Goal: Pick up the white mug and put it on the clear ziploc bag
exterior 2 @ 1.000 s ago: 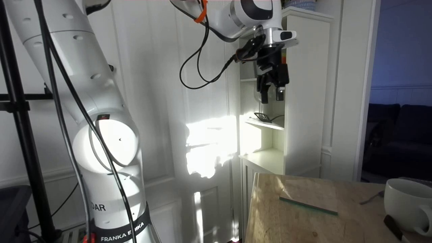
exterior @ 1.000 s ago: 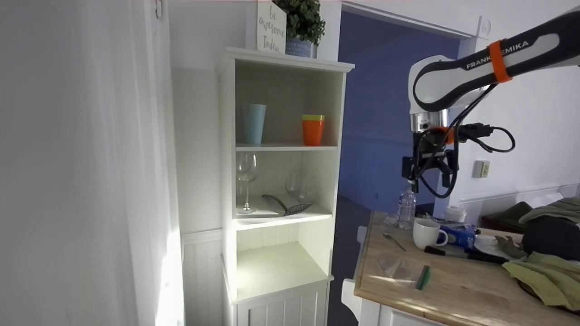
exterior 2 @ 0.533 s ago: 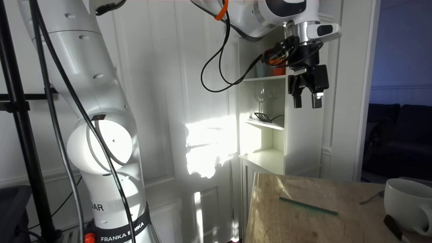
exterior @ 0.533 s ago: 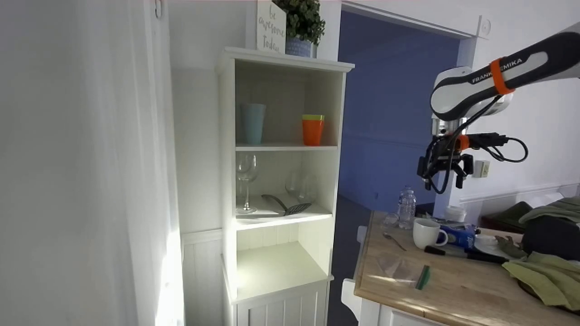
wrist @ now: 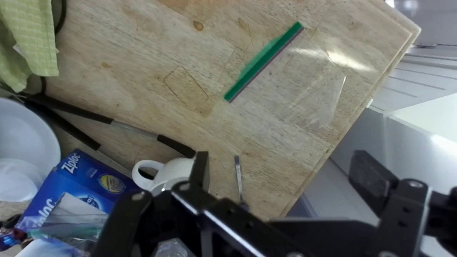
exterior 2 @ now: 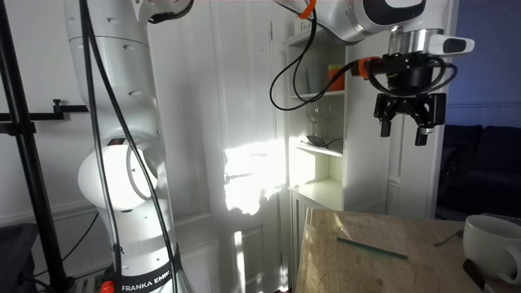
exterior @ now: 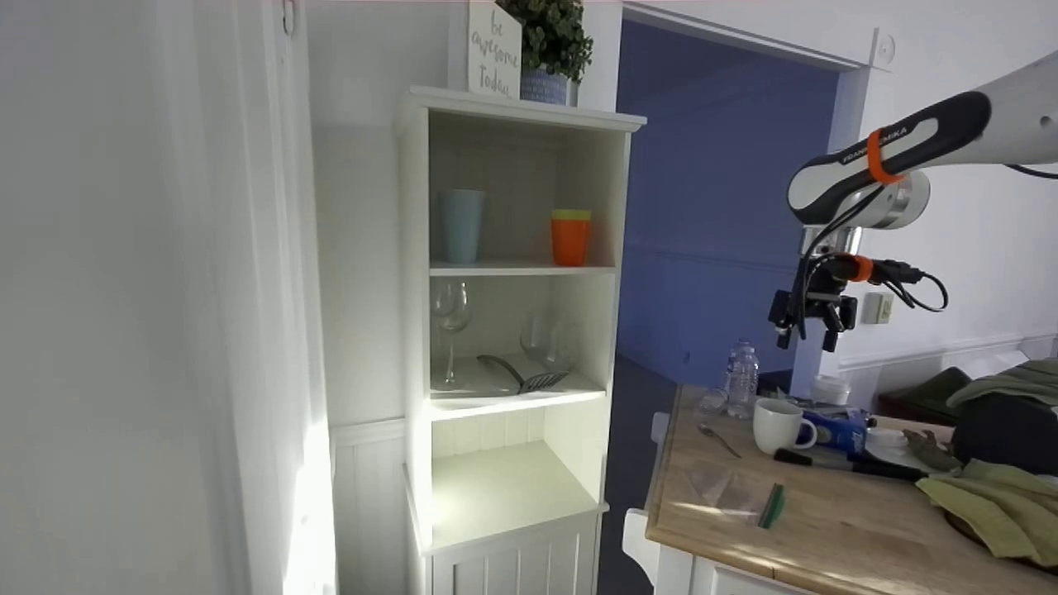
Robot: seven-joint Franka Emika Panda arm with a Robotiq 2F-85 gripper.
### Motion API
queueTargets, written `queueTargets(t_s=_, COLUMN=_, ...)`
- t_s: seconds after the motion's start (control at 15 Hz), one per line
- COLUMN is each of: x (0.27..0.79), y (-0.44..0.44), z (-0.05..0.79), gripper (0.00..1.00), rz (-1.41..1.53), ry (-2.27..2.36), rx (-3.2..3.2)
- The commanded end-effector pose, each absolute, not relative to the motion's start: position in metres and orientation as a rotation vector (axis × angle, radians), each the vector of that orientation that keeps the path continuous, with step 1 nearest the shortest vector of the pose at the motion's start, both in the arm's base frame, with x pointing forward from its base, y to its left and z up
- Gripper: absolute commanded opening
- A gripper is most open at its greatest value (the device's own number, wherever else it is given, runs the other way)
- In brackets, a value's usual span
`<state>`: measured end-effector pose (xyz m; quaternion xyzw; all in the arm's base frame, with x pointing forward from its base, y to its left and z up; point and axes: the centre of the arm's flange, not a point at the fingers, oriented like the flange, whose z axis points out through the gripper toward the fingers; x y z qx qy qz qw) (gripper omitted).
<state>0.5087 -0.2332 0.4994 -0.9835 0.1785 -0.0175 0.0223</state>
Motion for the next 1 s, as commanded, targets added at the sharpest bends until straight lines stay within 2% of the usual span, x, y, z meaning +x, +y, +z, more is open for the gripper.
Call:
queueTargets(t_s=0.0, x=0.55, y=-0.275, z=0.487, gripper=1.0, rz=-0.021, ry=0.474, rx=-3.056)
queueTargets(t_s=0.33, x=0.577, y=-0.322, z=0.46, gripper=1.0, rz=-0.002, ry=0.513, rx=-3.132)
queueTargets(t_s=0.4, x=0.581, y=-0.333, z=0.455, gripper=1.0, rz=-0.073, ry=0.579, rx=-3.13)
queueTargets(t_s=0.47, x=0.56, y=-0.309, z=0.456, gripper=1.0, rz=-0.017, ry=0.524, rx=-3.118)
queueTargets(t_s=0.93, x=0.565, y=-0.311, z=0.451, gripper=1.0, rz=-0.02, ry=0.524, rx=-3.122)
